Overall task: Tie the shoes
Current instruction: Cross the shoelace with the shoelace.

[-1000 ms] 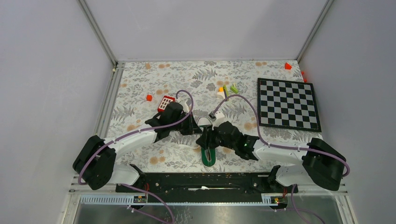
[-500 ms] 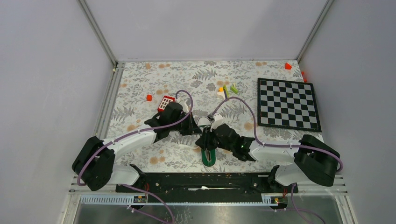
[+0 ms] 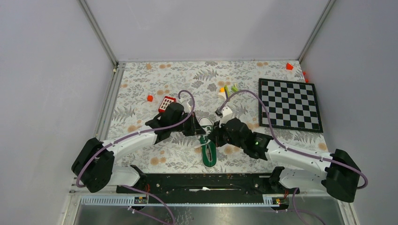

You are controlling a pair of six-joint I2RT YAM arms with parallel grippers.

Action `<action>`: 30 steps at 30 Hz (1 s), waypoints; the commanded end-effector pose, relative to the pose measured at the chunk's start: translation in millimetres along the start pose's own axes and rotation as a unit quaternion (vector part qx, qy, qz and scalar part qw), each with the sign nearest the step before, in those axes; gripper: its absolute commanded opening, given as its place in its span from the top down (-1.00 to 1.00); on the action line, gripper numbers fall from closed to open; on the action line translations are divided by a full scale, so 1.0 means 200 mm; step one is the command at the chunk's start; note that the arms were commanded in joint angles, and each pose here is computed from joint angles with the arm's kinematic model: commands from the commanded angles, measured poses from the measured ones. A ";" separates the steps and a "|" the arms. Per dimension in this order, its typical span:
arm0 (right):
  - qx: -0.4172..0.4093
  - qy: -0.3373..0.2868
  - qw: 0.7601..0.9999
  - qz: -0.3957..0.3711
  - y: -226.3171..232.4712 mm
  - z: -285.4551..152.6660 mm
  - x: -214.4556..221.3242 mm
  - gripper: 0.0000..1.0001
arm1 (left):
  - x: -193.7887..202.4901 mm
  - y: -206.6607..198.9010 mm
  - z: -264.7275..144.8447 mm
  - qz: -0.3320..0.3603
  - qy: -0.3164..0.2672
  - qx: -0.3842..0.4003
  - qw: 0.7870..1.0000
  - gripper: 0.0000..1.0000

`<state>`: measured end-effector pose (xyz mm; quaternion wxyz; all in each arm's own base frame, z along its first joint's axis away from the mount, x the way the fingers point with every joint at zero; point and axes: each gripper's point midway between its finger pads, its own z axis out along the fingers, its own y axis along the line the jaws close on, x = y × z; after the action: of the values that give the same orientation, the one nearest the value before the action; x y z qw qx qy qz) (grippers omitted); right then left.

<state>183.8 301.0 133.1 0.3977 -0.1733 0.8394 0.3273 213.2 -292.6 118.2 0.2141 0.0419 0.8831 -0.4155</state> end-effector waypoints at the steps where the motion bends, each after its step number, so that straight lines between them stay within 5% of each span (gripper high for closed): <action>1: 0.007 0.045 0.997 -0.064 -0.04 -0.12 -0.09 1.00 | -0.13 -0.04 -0.03 0.019 -0.050 0.006 0.999 1.00; 14: -0.028 0.206 0.952 -0.225 -0.01 -0.09 -0.13 1.00 | -0.09 0.00 0.00 0.022 -0.031 0.001 0.999 1.00; 23: 0.019 0.165 0.955 -0.246 -0.12 0.07 -0.16 1.00 | -0.06 0.04 0.05 0.018 -0.024 0.000 1.000 1.00; 27: 0.017 0.139 0.969 -0.204 -0.11 0.16 -0.11 0.82 | -0.05 0.06 0.07 0.013 -0.018 -0.001 1.000 1.00; 30: 0.024 0.129 0.977 -0.165 -0.13 0.22 -0.06 0.48 | -0.04 0.06 0.07 0.012 -0.017 -0.001 1.000 1.00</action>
<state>213.6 300.3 119.9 0.3073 -0.3963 0.8429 0.1949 220.5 -294.3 104.5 0.2135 0.0423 0.8848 -0.4120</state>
